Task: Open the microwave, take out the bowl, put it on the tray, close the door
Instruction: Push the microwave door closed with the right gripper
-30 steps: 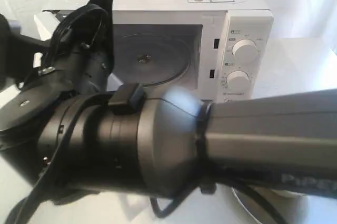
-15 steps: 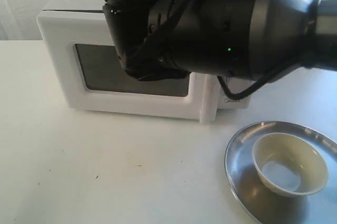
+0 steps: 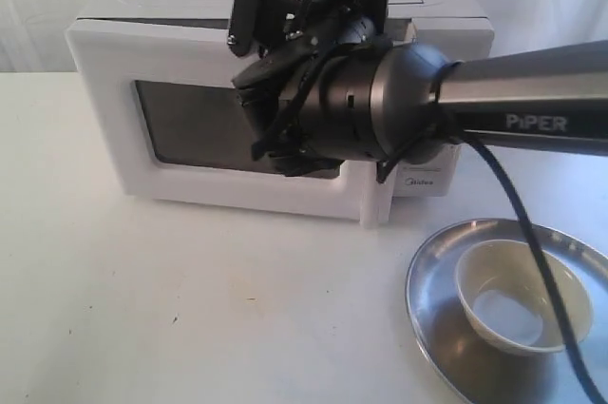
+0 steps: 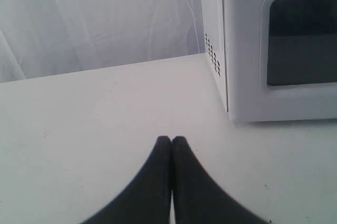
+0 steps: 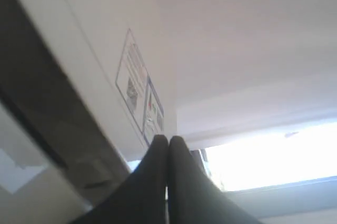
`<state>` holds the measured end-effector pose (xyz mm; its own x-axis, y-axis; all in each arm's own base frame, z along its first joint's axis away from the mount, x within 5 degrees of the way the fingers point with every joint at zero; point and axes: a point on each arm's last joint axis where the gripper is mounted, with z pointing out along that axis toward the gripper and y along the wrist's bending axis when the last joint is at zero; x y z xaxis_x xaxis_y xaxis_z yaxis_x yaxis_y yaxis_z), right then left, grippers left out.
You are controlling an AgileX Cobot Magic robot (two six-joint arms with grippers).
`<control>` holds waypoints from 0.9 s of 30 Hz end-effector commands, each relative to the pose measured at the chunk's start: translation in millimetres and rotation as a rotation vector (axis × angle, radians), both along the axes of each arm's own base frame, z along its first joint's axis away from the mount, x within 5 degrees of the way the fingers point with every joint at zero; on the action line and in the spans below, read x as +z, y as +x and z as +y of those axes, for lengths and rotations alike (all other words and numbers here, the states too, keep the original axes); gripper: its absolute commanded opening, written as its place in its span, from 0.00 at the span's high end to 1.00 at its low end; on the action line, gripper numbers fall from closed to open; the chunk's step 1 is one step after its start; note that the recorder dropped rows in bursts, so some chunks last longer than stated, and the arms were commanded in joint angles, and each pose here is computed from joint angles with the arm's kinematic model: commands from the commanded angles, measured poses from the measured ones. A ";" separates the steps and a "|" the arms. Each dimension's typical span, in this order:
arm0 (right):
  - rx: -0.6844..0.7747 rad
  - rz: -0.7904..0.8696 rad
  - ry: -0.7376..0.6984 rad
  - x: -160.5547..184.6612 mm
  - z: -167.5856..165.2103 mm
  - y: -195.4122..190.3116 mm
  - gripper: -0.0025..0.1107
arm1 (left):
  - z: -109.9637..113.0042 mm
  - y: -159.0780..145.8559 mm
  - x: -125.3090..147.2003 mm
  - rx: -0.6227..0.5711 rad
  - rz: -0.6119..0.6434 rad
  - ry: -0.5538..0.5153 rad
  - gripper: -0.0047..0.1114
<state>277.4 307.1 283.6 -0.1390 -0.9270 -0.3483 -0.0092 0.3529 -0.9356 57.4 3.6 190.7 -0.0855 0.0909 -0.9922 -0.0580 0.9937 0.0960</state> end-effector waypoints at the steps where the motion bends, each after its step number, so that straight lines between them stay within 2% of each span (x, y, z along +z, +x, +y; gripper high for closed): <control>1: -0.043 -0.030 -0.003 -9.7 -8.7 26.1 0.98 | -0.1 -0.2 1.5 0.000 -0.011 -0.007 0.96; 7: 0.020 0.046 0.072 -9.5 -12.6 42.6 0.98 | -0.1 -0.2 1.5 0.000 -0.011 -0.007 0.96; 12: -0.020 0.103 0.166 -6.2 -27.7 62.3 0.98 | -0.1 -0.2 1.5 0.000 -0.011 -0.007 0.96; 14: -0.033 0.101 0.185 -1.5 -30.5 62.2 0.98 | -0.1 -0.2 1.5 0.000 -0.011 -0.007 0.96; 16: 0.018 0.126 0.226 7.6 -24.9 53.6 0.98 | -0.1 -0.2 1.5 0.000 -0.011 -0.007 0.96; 18: 0.126 0.183 0.313 20.9 -15.0 35.3 0.98 | -0.1 -0.2 1.5 0.000 -0.011 -0.007 0.96; 21: 0.440 0.309 0.503 51.6 2.4 -11.4 0.98 | -0.1 -0.2 1.5 0.000 -0.011 -0.007 0.96; 24: 0.754 0.364 0.635 87.7 -3.6 -66.8 0.98 | -0.1 -0.2 1.5 0.000 -0.011 -0.007 0.96; 27: 0.905 0.377 0.737 112.4 -29.6 -112.3 0.98 | -0.1 -0.2 1.5 0.000 -0.011 -0.007 0.96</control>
